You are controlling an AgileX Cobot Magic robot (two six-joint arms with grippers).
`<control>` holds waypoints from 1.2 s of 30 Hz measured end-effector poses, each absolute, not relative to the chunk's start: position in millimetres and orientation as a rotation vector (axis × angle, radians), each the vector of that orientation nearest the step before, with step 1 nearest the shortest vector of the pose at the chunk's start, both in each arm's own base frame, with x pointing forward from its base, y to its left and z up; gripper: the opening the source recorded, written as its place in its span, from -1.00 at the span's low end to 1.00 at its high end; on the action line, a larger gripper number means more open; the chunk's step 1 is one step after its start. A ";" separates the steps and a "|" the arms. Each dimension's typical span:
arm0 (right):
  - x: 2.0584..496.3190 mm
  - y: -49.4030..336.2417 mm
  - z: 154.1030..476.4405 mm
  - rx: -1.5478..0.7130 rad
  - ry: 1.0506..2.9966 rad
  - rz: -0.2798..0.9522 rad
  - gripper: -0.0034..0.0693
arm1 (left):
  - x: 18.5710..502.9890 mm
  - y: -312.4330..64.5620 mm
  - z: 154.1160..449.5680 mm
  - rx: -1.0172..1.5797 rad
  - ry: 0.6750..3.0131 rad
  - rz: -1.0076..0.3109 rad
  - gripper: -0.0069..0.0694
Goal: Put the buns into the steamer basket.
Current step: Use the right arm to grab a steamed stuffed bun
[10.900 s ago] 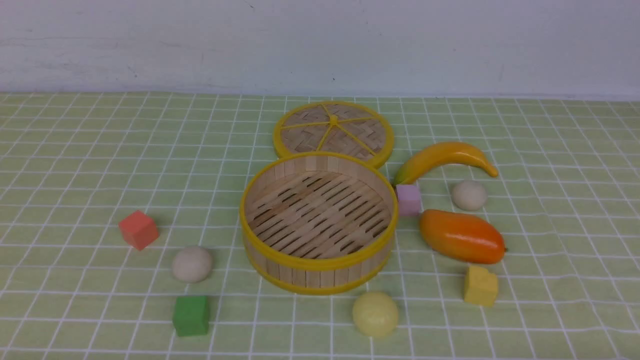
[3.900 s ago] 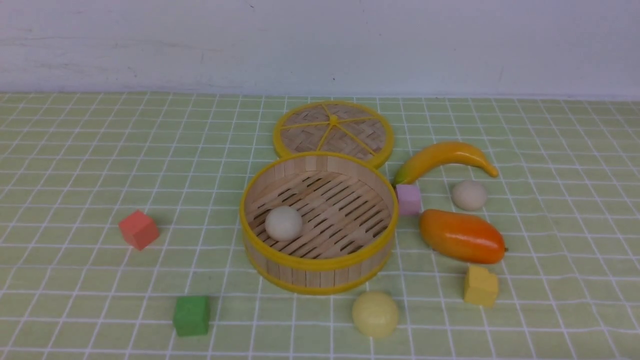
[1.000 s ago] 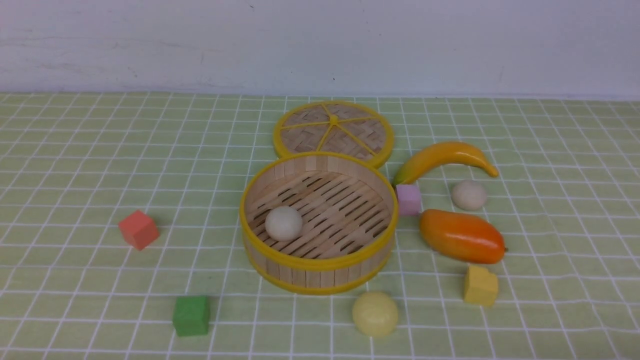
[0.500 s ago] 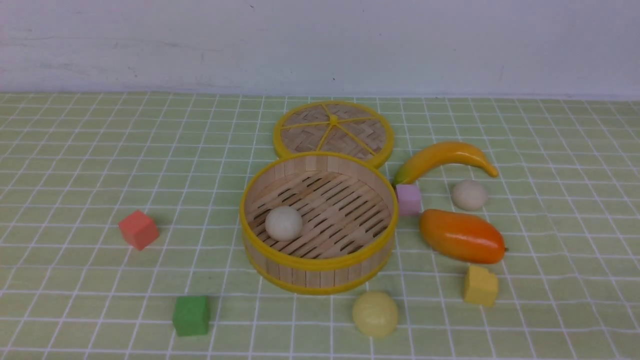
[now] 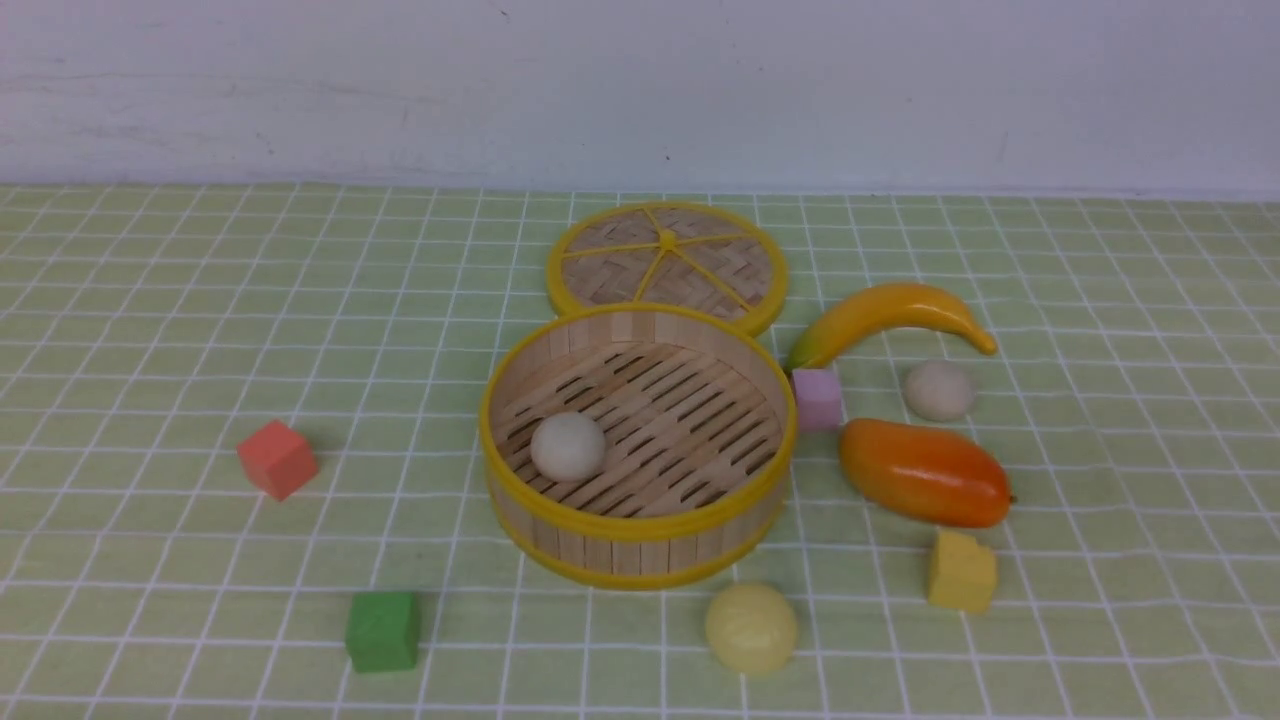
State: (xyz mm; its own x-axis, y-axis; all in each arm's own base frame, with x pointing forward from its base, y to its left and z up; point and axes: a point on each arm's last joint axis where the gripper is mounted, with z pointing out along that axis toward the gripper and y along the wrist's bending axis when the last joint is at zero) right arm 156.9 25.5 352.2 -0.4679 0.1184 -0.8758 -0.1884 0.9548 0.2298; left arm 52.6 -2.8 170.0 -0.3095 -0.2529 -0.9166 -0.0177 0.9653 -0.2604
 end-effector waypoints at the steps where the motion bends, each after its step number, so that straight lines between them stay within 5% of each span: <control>1: 163.9 29.7 346.5 -0.084 2.063 0.384 -0.24 | 52.6 -2.8 170.0 -0.197 1.875 -0.236 -0.74; 9: 229.3 80.2 268.8 -0.387 2.489 0.598 -0.24 | 52.6 -2.8 169.8 -0.197 1.876 -0.236 -0.73; 15: 279.6 133.2 248.3 -0.564 2.570 0.640 -0.24 | 52.6 -2.8 169.8 -0.197 1.876 -0.236 -0.72; 23: 293.1 204.4 233.9 -0.746 2.668 0.512 -0.24 | 52.6 -2.8 169.8 -0.197 1.876 -0.236 -0.70; 36: 299.3 214.1 213.0 -0.566 2.748 0.370 -0.24 | 52.6 -2.8 169.8 -0.197 1.876 -0.236 -0.67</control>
State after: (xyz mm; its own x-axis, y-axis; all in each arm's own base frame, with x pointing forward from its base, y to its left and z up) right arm 299.3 214.1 213.0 -0.8736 -0.3392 -0.3489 -0.4194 0.8885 0.1862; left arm 52.6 -2.8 169.8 -0.3099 -0.2529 -0.9165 -0.0178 0.9654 -0.2603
